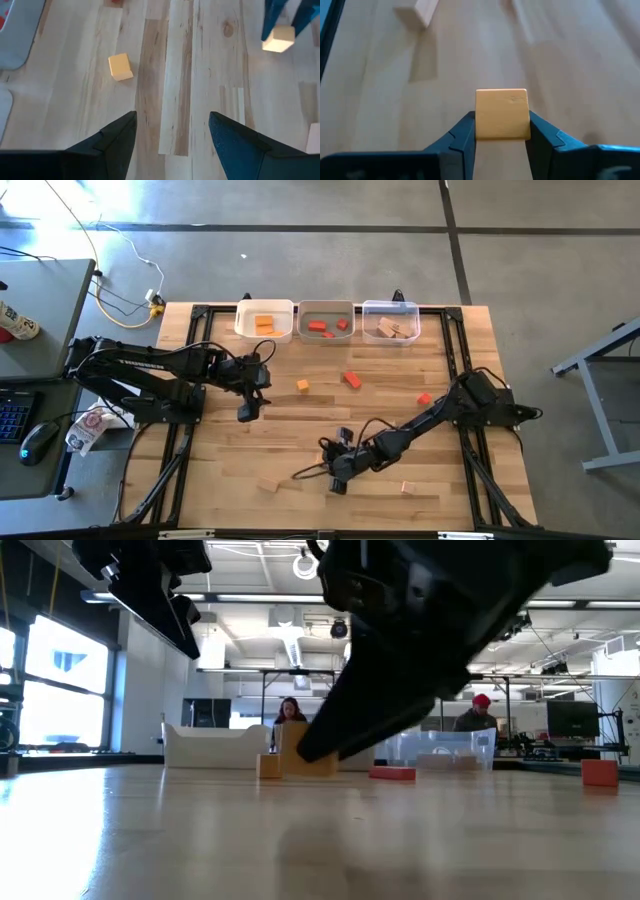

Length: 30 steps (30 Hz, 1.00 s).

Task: Sort & place blocks by color
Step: Put the yellow block into the white bin

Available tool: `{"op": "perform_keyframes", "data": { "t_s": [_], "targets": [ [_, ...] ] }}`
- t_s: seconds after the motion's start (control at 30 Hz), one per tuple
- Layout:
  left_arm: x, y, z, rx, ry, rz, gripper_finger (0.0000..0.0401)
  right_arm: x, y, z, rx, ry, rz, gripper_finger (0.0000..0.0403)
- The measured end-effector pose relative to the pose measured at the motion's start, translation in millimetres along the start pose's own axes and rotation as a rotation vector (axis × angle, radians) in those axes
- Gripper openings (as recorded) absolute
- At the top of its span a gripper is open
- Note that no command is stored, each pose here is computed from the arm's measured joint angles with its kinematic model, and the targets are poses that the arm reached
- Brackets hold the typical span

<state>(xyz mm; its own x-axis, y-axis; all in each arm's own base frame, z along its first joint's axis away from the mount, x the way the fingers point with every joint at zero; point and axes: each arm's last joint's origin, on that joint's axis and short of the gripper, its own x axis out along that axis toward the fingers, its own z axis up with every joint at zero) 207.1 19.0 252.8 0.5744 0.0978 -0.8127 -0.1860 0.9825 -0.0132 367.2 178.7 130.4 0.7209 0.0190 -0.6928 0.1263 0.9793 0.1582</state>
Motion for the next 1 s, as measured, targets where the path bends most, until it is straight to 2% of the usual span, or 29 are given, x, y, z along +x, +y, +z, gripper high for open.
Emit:
{"op": "perform_keyframes", "data": {
  "t_s": [0.27, 0.6, 0.83, 1.0],
  "targets": [
    [0.0, -0.1, 1.5, 0.028, -0.015, -0.001, 0.0234, -4.6, -29.1, 29.4, -0.025, -0.062, -0.055, 0.0106],
    [-0.3, 4.4, 11.5, -0.177, -0.113, -0.019, 0.0234, -9.5, -62.4, 56.2, -0.139, -0.111, -0.121, 0.0106],
    [-1.4, 28.9, 18.9, -0.306, -0.192, 0.021, 0.0234, -20.3, -79.0, 75.8, -0.279, -0.183, -0.218, 0.0106],
    [-3.7, 48.7, 22.1, -0.432, -0.238, -0.03, 0.0234, -22.4, -87.3, 86.0, -0.356, -0.234, -0.268, 0.0106]
  ]
}}
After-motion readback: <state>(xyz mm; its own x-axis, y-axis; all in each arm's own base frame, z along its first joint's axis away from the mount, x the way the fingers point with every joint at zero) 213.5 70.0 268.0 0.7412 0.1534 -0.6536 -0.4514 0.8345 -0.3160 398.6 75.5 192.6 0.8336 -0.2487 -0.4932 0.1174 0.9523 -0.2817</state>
